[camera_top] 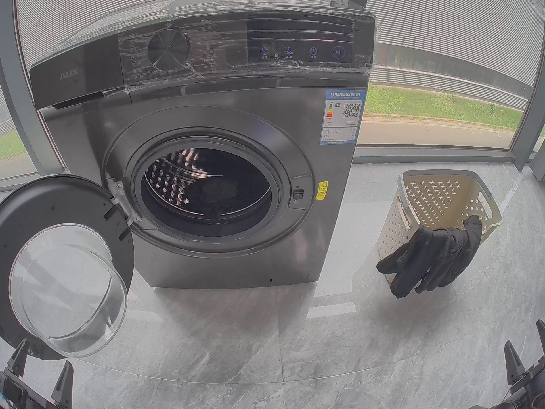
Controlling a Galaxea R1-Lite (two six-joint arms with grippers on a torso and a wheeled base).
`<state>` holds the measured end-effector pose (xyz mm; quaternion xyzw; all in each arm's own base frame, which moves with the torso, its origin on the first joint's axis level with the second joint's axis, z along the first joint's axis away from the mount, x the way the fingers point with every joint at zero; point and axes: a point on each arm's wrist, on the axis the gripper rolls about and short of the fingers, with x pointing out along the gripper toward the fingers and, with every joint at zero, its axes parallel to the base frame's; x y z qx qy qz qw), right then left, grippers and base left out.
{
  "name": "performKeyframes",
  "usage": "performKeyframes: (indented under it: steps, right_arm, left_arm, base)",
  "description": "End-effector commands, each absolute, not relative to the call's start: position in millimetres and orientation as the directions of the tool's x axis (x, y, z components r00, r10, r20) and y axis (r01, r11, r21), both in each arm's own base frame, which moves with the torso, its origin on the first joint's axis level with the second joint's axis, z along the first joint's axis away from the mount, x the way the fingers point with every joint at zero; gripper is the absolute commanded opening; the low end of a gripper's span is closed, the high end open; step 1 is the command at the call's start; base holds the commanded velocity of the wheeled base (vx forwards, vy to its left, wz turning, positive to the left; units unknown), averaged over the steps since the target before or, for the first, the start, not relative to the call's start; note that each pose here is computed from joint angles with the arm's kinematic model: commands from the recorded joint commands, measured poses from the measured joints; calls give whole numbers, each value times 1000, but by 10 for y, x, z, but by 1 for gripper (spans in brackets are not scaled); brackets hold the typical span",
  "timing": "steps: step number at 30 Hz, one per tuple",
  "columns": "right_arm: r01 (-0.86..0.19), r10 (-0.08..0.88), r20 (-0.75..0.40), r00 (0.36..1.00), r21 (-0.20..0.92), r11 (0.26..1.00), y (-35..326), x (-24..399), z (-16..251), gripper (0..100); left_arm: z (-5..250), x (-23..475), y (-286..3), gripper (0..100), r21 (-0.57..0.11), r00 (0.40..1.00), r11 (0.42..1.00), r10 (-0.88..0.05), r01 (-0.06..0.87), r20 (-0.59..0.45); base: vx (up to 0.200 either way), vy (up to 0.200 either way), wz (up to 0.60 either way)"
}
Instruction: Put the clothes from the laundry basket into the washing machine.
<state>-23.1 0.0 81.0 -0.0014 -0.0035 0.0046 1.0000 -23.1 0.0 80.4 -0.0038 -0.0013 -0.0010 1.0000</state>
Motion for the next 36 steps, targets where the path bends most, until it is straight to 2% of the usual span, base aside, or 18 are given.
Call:
performKeyframes:
  steps: [1, 20, 29, 36]
  right_arm:
    - [-11, 11, -6, 1000, -3, 1000, 0, -221, 760, 100]
    - [-11, 11, -6, 1000, -3, 1000, 0, -221, 760, 100]
    - [-12, 12, -8, 1000, -8, 1000, 0, -221, 758, 100]
    - [-11, 11, -6, 1000, -3, 1000, 0, -221, 760, 100]
  left_arm:
    - [758, -227, 0, 100, -8, 1000, 1000, -2, 2, -3]
    - [758, -227, 0, 100, -14, 1000, 1000, -3, 3, -3]
    - [758, -227, 0, 100, -6, 1000, 1000, -3, 3, -3]
    - [758, -227, 0, 100, -8, 1000, 1000, -3, 3, -3]
  base:
    - [0, 0, 0]
    - [0, 0, 0]
    - [200, 0, 0]
    - [0, 0, 0]
